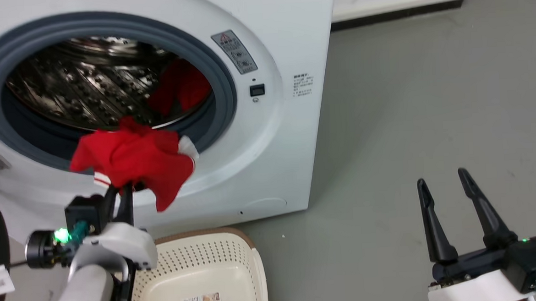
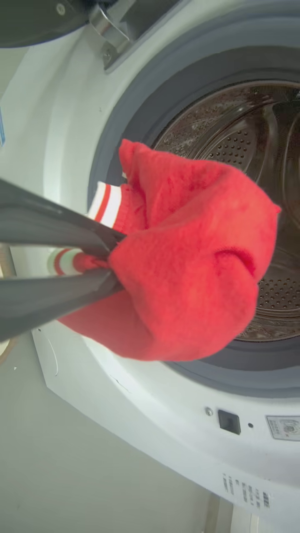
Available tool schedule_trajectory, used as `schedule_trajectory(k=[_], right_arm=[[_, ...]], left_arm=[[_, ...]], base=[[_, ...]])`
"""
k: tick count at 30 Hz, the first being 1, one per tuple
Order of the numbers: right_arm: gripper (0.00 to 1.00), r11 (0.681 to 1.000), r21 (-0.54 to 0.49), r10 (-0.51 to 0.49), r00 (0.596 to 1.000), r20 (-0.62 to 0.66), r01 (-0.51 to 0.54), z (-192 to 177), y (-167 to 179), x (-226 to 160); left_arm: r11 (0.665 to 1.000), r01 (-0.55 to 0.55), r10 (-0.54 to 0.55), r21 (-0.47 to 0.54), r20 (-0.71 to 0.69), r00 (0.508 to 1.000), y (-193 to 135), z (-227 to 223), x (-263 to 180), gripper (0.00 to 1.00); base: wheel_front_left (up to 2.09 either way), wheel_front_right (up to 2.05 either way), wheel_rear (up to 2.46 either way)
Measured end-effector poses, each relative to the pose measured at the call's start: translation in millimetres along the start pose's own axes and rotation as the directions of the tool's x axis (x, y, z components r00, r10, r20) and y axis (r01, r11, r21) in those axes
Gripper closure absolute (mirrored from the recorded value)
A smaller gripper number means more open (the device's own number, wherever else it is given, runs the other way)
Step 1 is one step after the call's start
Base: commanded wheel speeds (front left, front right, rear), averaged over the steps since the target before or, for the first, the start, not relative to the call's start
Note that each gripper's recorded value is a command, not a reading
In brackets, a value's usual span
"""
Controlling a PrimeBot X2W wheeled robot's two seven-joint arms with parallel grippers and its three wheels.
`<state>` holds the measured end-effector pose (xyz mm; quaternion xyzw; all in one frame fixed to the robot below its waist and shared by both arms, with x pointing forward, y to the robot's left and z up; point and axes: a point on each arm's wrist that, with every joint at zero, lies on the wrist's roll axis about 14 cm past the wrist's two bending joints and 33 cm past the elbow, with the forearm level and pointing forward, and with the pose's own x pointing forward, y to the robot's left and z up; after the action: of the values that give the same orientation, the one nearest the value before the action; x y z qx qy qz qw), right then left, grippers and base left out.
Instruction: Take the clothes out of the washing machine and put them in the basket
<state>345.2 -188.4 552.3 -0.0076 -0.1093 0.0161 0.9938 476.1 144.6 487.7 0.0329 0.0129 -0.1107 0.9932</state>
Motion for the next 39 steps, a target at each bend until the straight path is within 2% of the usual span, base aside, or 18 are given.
schedule_trajectory(k=[11,19,31,39], right_arm=[[0.00,1.000,0.003,0.015,0.999,0.037,-0.015,14.4,6.5,-22.6],[0.00,1.000,0.007,0.022,0.999,0.045,-0.022,17.4,9.7,-27.7],[0.00,1.000,-0.001,0.002,0.999,0.034,-0.002,15.8,5.9,-32.5],[0.00,1.000,-0.011,-0.011,1.000,0.016,0.011,9.5,0.1,-13.3]], left_arm=[[1.000,-0.008,0.008,-0.014,0.008,1.000,-10.7,5.1,-67.0,1.00],[0.998,-0.006,0.002,-0.055,-0.080,0.997,-22.1,-24.4,-94.0,1.00],[0.995,0.014,-0.039,-0.100,-0.249,0.968,-36.5,-81.7,-101.7,1.00],[0.994,0.016,-0.060,-0.111,-0.404,0.913,-38.1,-134.6,-85.3,1.00]], base=[[0.00,0.00,0.00],[0.00,0.00,0.00],[0.00,0.00,0.00],[0.00,0.00,0.00]])
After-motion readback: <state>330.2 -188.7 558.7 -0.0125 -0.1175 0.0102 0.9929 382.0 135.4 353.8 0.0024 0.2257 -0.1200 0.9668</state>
